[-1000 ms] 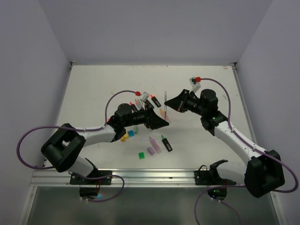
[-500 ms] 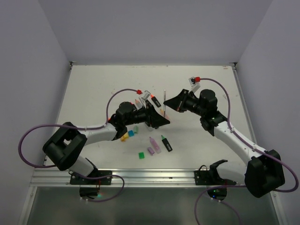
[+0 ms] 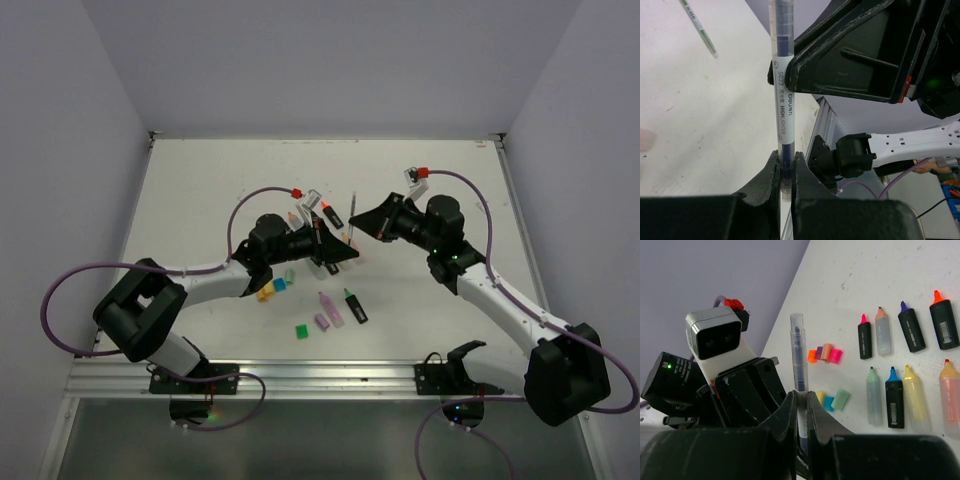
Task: Open the pen caps
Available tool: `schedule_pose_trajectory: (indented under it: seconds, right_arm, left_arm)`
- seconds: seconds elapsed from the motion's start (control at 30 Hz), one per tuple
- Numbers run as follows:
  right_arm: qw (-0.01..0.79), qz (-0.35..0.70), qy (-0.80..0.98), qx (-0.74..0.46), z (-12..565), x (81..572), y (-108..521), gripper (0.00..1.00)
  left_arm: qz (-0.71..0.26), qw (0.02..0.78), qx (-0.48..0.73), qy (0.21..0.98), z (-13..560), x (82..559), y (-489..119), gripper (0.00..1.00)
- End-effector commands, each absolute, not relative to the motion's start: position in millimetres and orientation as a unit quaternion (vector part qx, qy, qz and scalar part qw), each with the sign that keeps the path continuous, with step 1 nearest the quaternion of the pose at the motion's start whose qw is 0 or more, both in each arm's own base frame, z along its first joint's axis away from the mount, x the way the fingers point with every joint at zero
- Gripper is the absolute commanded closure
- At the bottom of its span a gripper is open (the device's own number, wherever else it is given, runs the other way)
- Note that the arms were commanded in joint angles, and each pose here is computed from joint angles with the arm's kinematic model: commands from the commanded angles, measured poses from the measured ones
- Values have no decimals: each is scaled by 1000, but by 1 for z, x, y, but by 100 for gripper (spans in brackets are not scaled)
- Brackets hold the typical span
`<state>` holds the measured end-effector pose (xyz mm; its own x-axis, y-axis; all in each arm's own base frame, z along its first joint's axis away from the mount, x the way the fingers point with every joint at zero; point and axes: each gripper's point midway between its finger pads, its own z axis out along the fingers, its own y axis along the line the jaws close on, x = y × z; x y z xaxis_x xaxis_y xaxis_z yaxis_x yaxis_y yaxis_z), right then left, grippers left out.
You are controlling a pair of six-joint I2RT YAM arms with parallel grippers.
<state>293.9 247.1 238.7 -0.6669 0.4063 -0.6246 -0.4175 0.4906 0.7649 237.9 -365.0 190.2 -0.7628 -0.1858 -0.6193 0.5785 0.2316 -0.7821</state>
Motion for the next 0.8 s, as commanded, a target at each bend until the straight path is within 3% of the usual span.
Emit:
schedule_pose_trajectory:
  seconds: [0.0,0.17,0.2,0.3,0.37,0.77]
  right_arm:
    - [441,508,739,3,258,294,243,100]
    - [438,518,735,-12,259,288,246,98]
    - [430,518,739,-14,255,289,248,86]
    - [418,536,733,-34,255,283,256,66]
    - [418,535,733,-39,255,283,259,62]
    - [403,522,750,-43,236,289,271,62]
  left_arm:
    - [-606,336,152,705,207,242,-369,100]
    - [-590,343,158,714,201,244,-365,100]
    - [-591,342,160,713,201,243,-365,100]
    - [-593,338,166,711,201,242,-367,100]
    - [-593,336,165,713,200,243,-367,100]
    - [-598,334,172,708,206,243,-370,100]
